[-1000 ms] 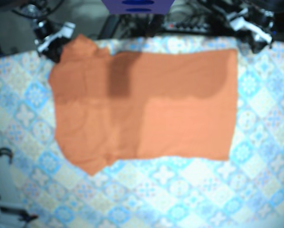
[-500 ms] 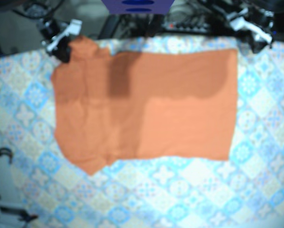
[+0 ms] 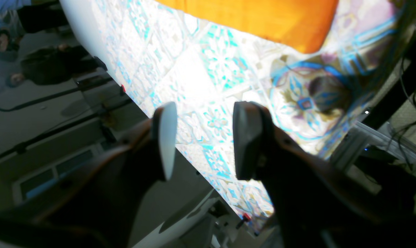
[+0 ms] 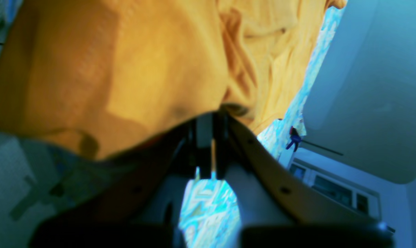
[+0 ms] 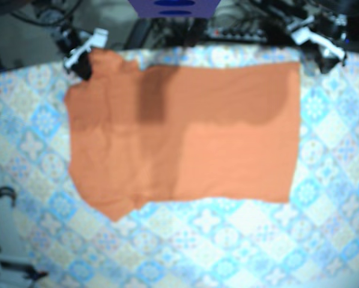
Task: Fold the T-shirt properly
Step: 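Grasp the shirt's shoulder edges with both grippers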
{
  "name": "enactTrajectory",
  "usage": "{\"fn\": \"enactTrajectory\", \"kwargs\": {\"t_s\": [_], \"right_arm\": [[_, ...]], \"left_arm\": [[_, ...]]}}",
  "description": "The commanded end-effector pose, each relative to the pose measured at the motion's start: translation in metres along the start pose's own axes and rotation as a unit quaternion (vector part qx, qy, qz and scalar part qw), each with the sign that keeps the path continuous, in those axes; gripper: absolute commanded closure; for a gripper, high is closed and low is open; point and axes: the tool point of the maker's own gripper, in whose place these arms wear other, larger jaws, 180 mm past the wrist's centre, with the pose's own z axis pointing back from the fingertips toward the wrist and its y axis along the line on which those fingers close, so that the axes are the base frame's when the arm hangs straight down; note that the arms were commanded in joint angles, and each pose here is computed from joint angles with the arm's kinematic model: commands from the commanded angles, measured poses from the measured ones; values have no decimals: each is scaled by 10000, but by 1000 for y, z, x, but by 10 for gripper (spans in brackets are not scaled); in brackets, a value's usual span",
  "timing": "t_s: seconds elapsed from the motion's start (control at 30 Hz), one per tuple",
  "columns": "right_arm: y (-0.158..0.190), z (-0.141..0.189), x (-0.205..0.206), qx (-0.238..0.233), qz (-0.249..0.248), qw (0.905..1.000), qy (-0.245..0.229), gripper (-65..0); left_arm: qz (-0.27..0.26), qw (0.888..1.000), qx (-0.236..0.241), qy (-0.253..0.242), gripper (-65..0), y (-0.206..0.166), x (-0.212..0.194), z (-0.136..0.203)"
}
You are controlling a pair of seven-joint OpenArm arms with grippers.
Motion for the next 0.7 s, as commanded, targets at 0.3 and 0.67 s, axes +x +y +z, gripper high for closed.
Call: {"fn": "enactTrajectory", "kwargs": {"t_s": [0.3,0.67], "right_arm": [[20,-3,1,513,26,9987,-24,0],[19,-2,-3,506,35,9987,16,0]], "left_arm": [[299,9990,-331,72,-261,-23,-1,-22],[427,9954,-765,376,-261,-62,-20,-51]]}}
